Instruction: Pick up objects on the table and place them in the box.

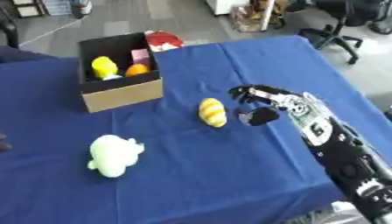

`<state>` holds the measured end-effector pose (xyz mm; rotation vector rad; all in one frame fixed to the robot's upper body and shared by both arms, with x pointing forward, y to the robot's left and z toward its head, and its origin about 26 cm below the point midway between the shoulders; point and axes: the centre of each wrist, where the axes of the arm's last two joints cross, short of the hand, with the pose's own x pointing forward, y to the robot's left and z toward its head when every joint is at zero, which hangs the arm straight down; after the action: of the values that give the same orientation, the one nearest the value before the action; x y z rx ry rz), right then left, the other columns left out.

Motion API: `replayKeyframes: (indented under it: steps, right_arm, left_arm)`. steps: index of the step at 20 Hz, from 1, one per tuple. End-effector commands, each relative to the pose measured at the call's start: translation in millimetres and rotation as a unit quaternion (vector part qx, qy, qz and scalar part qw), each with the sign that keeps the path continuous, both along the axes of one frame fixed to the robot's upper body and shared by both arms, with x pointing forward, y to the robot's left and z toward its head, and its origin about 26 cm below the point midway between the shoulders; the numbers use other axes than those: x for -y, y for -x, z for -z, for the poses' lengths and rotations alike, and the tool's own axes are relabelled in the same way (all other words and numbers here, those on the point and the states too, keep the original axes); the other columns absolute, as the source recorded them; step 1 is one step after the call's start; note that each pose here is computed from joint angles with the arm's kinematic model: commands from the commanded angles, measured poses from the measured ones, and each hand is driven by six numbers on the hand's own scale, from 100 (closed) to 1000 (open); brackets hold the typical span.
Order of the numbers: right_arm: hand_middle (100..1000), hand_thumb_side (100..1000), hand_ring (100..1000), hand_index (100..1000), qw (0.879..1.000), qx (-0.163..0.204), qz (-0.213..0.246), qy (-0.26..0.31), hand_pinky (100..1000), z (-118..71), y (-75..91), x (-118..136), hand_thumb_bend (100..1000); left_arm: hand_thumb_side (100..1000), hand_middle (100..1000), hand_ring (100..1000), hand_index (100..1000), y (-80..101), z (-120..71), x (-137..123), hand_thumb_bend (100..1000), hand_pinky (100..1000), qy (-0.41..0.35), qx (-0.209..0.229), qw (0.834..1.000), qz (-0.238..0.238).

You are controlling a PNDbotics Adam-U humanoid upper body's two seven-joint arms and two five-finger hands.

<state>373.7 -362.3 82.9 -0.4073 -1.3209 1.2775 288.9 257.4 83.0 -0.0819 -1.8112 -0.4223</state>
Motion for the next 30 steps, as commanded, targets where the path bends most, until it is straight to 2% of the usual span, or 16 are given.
replayKeyframes:
  steps: [1,2,4,7,9,13,14,16,17,18,22,23,25,27,30]
  right_arm:
    - [872,260,836,970,1.0,0.029,0.004,0.009,864,-13.0,-7.2,-1.4,100]
    - [874,266,837,971,0.999,0.033,0.002,0.01,865,-13.3,-8.6,-4.3,100]
    - [877,350,841,973,0.999,0.037,-0.005,0.017,868,-13.1,-11.3,-9.6,100]
    - [882,417,847,974,0.999,0.03,-0.022,0.037,874,-9.3,-15.0,-17.0,100]
    - [878,434,850,973,0.998,0.021,-0.038,0.054,876,-5.3,-17.1,-21.3,100]
    - [885,449,862,977,0.992,0.005,-0.075,0.101,886,2.6,-20.3,-29.8,100]
    - [877,438,863,969,0.99,0.003,-0.086,0.114,887,3.7,-21.1,-32.5,100]
    - [863,359,863,952,0.984,0.007,-0.106,0.14,888,4.4,-22.7,-37.6,100]
    - [820,212,846,906,0.982,0.012,-0.114,0.152,879,4.4,-23.6,-39.6,100]
    - [802,165,838,886,0.98,0.02,-0.119,0.161,876,4.7,-24.5,-41.4,100]
    - [556,161,742,669,0.977,0.068,-0.11,0.171,824,5.1,-27.5,-45.0,100]
    - [487,154,706,591,0.977,0.082,-0.104,0.168,801,4.8,-28.4,-45.4,100]
    - [393,141,648,479,0.977,0.117,-0.085,0.157,767,1.0,-30.8,-46.5,100]
    - [322,115,602,404,0.976,0.155,-0.067,0.139,741,-7.7,-34.1,-48.4,100]
    - [275,100,561,357,0.97,0.22,-0.041,0.093,716,-38.3,-41.8,-54.9,100]
  left_arm:
    - [621,597,608,783,-1.0,-7.3,-3.4,158,765,-0.008,0.012,1.0,0.0]
    - [622,597,608,783,-0.9,-7.2,-3.1,157,765,-0.008,0.012,1.0,0.001]
    - [628,599,611,786,-1.0,-7.2,-2.8,144,769,-0.009,0.012,1.0,0.003]
    - [630,600,611,786,-0.7,-6.8,-2.9,143,769,-0.009,0.012,1.0,0.004]
    - [633,601,612,787,-0.6,-6.5,-2.7,139,771,-0.01,0.011,1.0,0.005]
    - [635,601,613,788,-0.4,-5.8,-2.0,135,772,-0.012,0.01,1.0,0.008]
    - [636,602,613,788,-0.3,-5.6,-1.9,135,772,-0.012,0.01,1.0,0.008]
    - [637,602,613,788,-0.3,-5.1,-1.6,132,773,-0.013,0.009,1.0,0.009]
    - [638,602,614,788,-0.2,-4.8,-1.5,132,773,-0.013,0.008,1.0,0.009]
    - [639,602,614,788,-0.2,-4.5,-1.3,132,773,-0.013,0.008,1.0,0.01]
    - [642,603,614,789,0.0,-4.1,-1.3,127,775,-0.014,0.007,1.0,0.01]
    - [645,603,614,789,0.0,-4.0,-1.4,124,775,-0.014,0.007,1.0,0.01]
    - [647,603,614,789,0.1,-3.7,-1.3,120,775,-0.014,0.006,1.0,0.01]
    - [648,603,615,789,0.2,-3.7,-1.4,119,775,-0.013,0.006,1.0,0.009]
    - [652,603,615,789,0.6,-3.2,-1.6,112,776,-0.012,0.005,1.0,0.008]
